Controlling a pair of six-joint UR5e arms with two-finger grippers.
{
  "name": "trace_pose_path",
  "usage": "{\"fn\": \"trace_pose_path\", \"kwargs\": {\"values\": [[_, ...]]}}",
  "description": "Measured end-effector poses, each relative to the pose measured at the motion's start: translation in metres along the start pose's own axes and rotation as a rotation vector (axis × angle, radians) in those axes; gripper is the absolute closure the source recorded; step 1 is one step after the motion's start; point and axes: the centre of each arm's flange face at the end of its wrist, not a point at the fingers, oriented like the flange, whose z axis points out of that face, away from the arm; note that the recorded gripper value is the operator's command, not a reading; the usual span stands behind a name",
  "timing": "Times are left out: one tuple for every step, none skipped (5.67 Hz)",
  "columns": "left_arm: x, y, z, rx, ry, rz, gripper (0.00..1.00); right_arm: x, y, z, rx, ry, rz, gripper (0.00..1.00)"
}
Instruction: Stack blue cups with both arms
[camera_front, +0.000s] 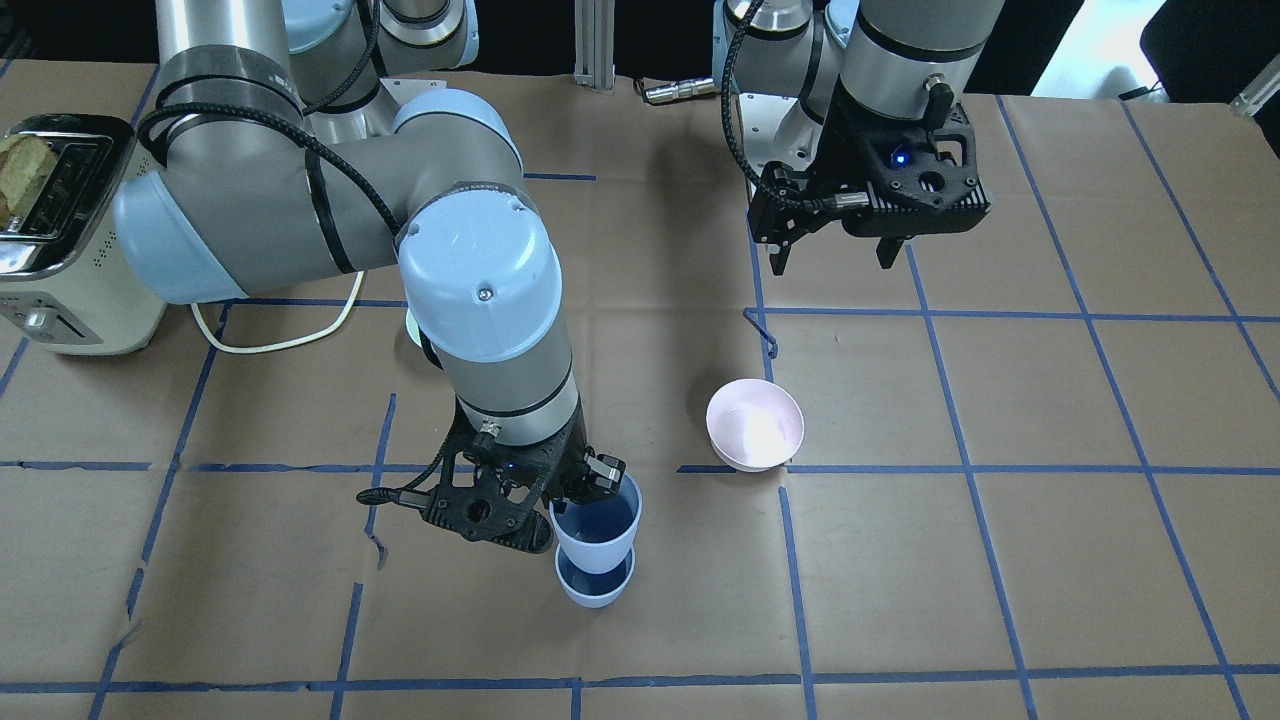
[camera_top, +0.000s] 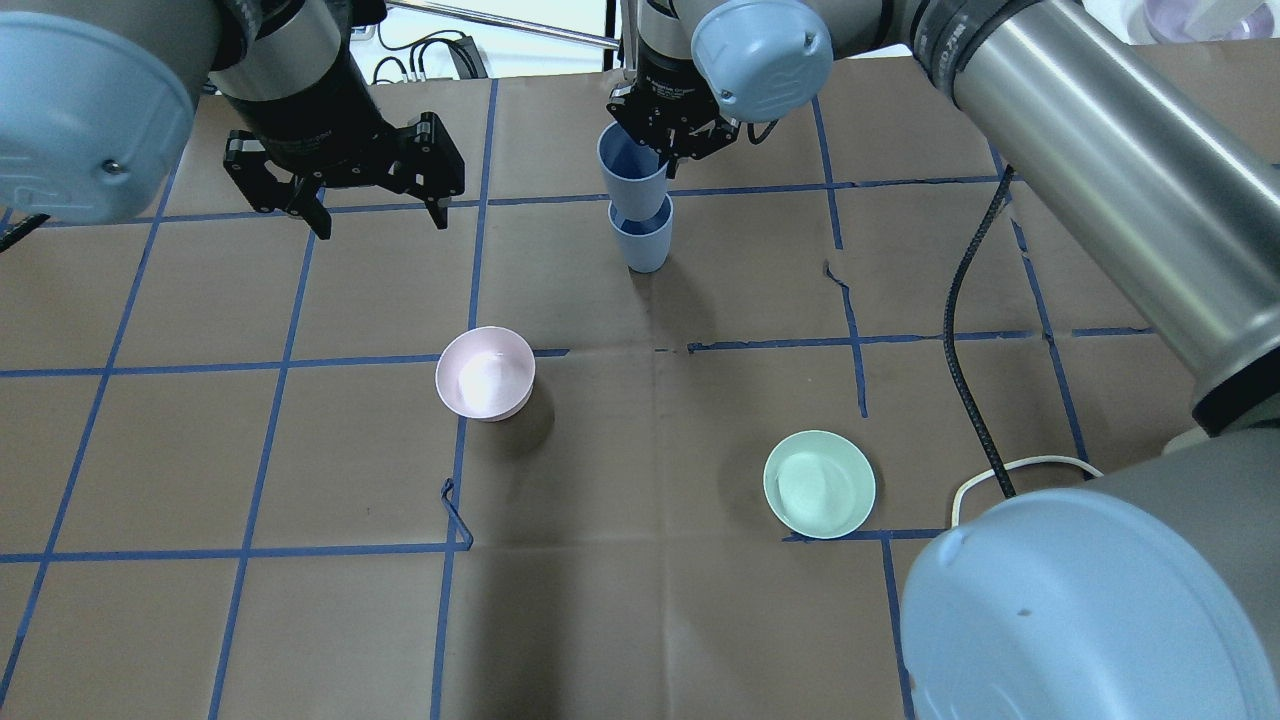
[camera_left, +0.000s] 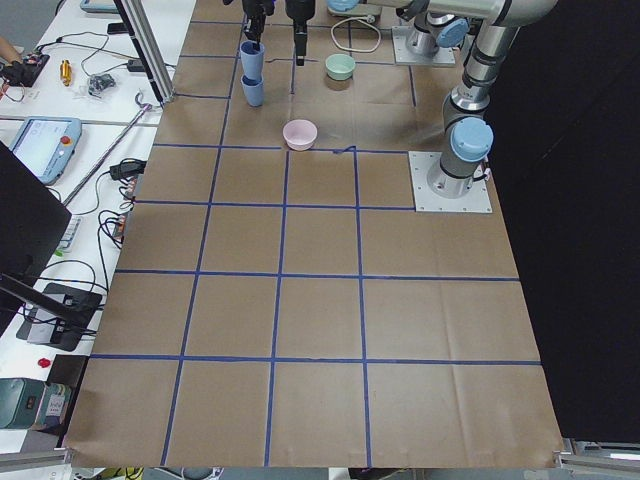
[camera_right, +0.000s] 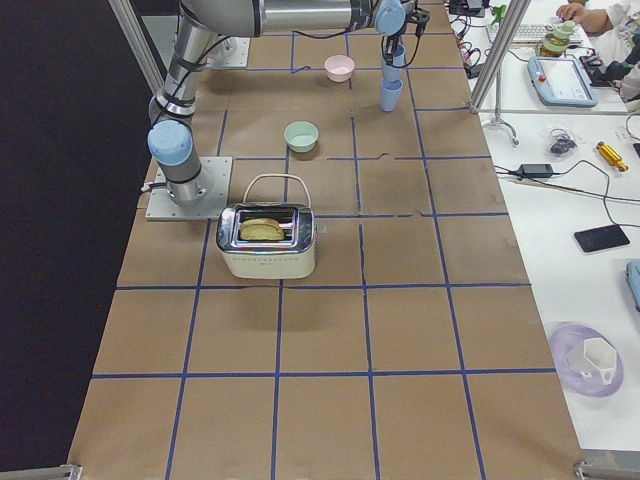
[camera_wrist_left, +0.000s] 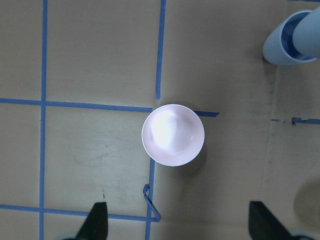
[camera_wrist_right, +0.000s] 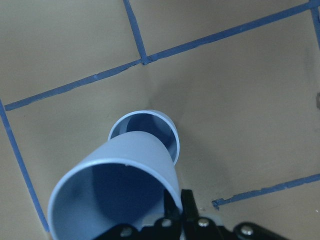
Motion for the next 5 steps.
{"fn": "trace_pose_path", "kwargs": {"values": [[0.0, 0.0, -0.001, 0.005, 0.001, -0.002, 0.02, -0.001, -0.003, 0.011, -0.006, 0.008, -0.001, 0.92], [-0.001, -0.001, -0.001, 0.009, 0.001, -0.011, 0.02, -0.001, -0.005, 0.026, -0.021, 0.02, 0.0, 0.91], [-0.001, -0.001, -0.002, 0.011, 0.001, -0.024, 0.02, -0.002, -0.008, 0.042, -0.038, 0.029, -0.001, 0.55], [-0.001, -0.001, -0.002, 0.012, 0.0, -0.029, 0.02, -0.003, -0.009, 0.051, -0.05, 0.033, -0.002, 0.11], [-0.001, 0.0, -0.003, 0.013, -0.001, -0.03, 0.02, -0.004, -0.011, 0.054, -0.051, 0.03, -0.003, 0.0]]}}
